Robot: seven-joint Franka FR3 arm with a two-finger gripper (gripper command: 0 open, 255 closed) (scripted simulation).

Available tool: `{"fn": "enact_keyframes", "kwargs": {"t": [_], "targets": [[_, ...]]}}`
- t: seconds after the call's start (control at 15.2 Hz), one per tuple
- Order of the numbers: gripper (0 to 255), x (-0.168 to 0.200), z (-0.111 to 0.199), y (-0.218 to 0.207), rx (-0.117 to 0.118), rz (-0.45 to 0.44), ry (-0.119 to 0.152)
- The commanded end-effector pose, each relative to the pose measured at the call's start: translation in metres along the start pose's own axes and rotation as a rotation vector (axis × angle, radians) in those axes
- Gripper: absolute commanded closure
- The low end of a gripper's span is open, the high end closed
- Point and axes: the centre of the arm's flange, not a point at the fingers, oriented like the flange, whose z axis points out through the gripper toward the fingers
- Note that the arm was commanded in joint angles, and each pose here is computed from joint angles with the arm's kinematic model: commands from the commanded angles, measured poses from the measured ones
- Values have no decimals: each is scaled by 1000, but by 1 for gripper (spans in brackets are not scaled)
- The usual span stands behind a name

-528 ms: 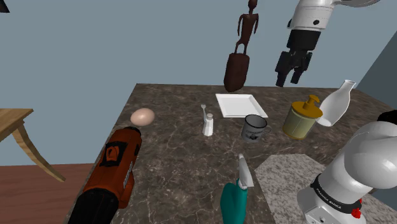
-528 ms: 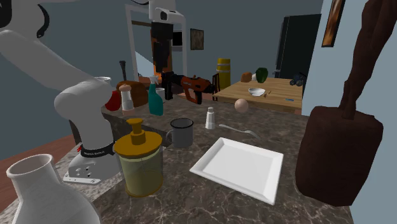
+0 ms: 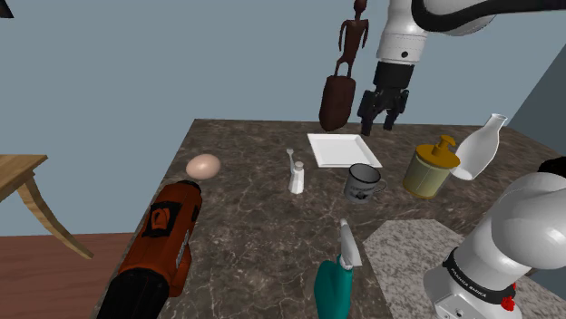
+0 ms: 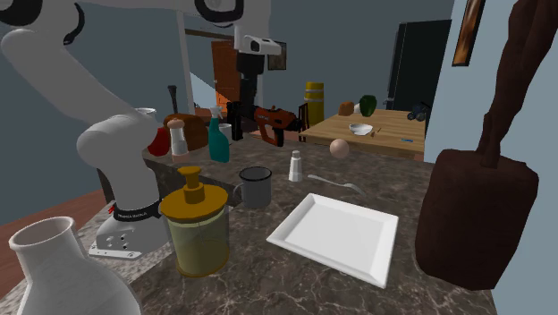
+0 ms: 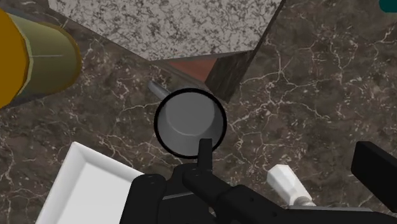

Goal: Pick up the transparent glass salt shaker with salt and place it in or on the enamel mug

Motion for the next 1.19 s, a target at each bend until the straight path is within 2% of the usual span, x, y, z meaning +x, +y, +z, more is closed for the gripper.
{"fn": "enact_keyframes", "kwargs": {"t": [0.0,0.99,1.12], "targets": [[0,22,17,-12,0,3,0],[0,163,130,-95,-5,21,-11],[0,163,141,-95,-5,21,-11]]}}
